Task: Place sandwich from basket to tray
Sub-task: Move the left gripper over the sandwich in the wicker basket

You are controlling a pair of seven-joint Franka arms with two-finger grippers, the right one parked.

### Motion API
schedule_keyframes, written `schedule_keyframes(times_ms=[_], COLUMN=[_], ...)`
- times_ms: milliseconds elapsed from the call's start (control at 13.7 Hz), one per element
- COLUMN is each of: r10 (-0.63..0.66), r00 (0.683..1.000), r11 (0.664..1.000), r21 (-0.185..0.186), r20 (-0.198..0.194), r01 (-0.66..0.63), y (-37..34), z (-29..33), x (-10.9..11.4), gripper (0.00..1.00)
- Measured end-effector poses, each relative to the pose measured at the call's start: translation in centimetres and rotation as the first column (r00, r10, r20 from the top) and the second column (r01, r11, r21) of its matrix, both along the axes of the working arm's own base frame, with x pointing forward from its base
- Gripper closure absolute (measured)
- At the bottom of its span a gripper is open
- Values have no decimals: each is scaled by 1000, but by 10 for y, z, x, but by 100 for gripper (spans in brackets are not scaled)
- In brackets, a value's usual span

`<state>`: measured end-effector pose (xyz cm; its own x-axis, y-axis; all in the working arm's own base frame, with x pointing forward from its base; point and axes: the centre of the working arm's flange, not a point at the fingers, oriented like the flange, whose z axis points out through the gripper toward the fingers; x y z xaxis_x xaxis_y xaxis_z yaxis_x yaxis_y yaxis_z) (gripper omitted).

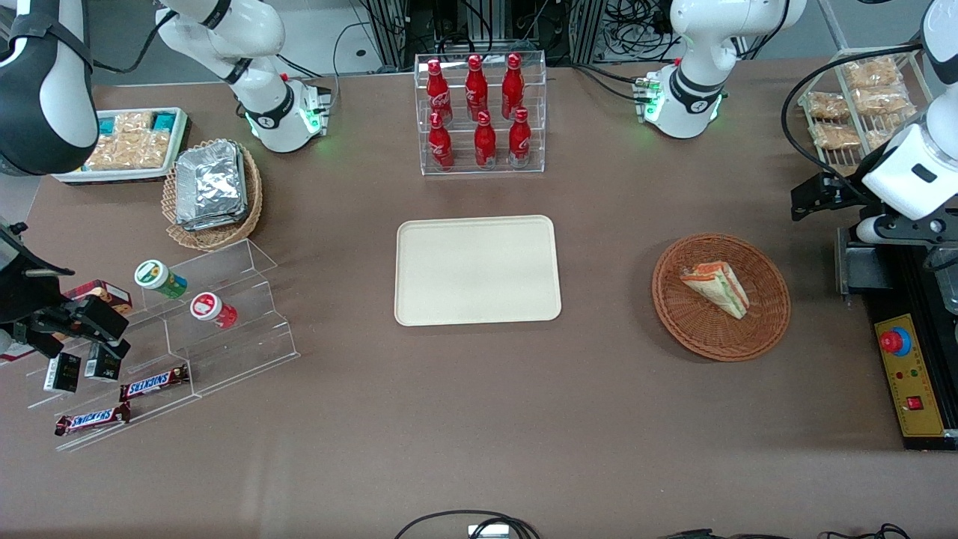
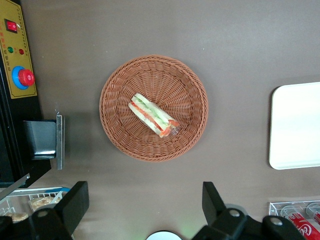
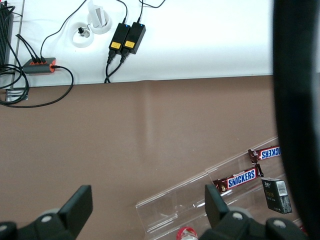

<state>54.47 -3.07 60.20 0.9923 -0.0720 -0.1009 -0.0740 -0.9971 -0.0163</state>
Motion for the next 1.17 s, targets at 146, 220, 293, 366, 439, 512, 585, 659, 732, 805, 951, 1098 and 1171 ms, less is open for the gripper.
schedule_keyframes(times_ms=[146,220,293,366,439,512,585,659,732,805,951,1098,1171], r10=[-1,-1,-1,-1,0,5,19,46,84,131,207,254,279], r00=[1000,1000,1000,1000,1000,1000,999,998,994,989,975,965,959], r11=[1000,1000,1000,1000,1000,1000,1000,999,996,991,978,967,960], r21=[-1,-2,-2,-2,-2,0,2,7,14,23,37,45,49], r20=[-2,-4,-6,-8,-13,-20,-32,-49,-64,-75,-76,-61,-54], r01=[1,1,1,1,0,-5,-19,-45,-83,-130,-205,-252,-276], y=[-1,-1,-1,-1,0,0,2,4,6,7,8,8,8], z=[-1,-2,-3,-4,-6,-10,-16,-25,-36,-48,-77,-111,-127], x=[0,0,0,1,2,2,2,3,4,5,9,10,8], gripper=[0,0,0,0,0,0,0,0,0,0,0,0,0])
